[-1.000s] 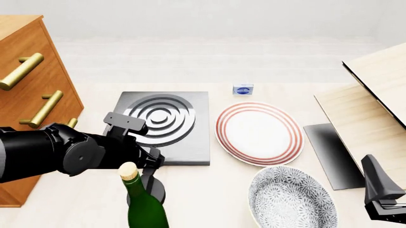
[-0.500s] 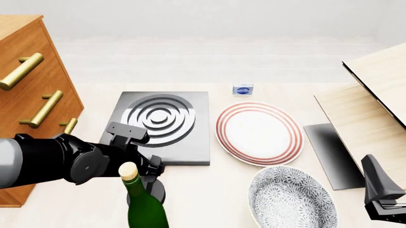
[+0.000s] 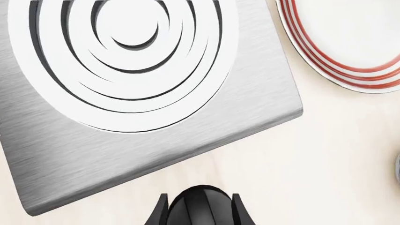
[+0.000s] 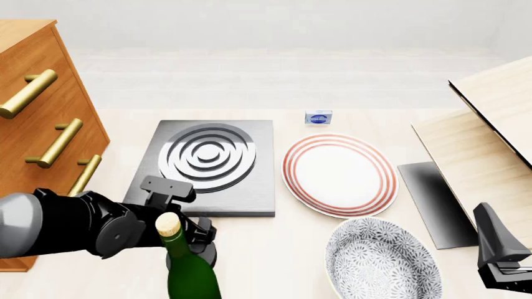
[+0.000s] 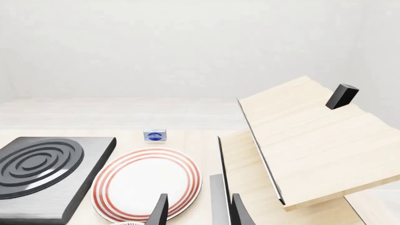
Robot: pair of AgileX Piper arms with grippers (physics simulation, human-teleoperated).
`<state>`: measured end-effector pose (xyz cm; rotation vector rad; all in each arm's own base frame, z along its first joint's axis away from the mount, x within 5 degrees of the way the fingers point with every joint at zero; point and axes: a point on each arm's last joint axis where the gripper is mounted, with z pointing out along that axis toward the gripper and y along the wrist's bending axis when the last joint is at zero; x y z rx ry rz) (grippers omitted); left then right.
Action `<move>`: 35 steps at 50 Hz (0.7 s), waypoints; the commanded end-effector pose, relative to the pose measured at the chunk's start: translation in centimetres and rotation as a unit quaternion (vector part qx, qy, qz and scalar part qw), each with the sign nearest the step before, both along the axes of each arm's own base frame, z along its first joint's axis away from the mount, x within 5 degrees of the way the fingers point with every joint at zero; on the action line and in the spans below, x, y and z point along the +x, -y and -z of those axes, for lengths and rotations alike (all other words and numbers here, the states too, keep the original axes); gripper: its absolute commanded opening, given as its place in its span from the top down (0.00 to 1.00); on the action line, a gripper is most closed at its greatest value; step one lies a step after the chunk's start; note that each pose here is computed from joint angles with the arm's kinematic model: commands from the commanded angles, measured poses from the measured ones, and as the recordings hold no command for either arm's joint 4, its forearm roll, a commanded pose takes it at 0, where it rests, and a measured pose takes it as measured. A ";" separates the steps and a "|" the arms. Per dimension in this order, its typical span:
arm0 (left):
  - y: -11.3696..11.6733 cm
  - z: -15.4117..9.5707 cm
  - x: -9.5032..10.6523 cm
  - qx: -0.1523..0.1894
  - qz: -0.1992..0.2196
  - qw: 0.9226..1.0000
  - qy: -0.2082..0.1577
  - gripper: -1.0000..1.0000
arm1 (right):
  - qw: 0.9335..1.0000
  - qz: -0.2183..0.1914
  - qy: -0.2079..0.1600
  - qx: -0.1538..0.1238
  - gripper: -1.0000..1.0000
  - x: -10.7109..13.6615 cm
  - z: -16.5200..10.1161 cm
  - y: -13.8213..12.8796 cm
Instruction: Turn on the stove.
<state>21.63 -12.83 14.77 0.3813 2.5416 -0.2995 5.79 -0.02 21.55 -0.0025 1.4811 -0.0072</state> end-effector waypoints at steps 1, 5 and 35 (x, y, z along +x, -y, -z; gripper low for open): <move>0.0 0.7 -0.5 -0.004 -0.006 1.000 -0.007 0.00 | 1.000 0.000 0.000 0.000 0.00 0.0 0.0 0.0; -0.1 0.9 -0.6 -0.004 -0.007 1.000 -0.009 0.00 | 1.000 0.000 0.000 0.000 0.00 0.0 0.0 0.0; -2.0 1.7 -0.2 0.005 -0.034 0.999 -0.011 0.00 | 1.000 0.000 0.000 0.000 0.00 0.0 0.0 0.0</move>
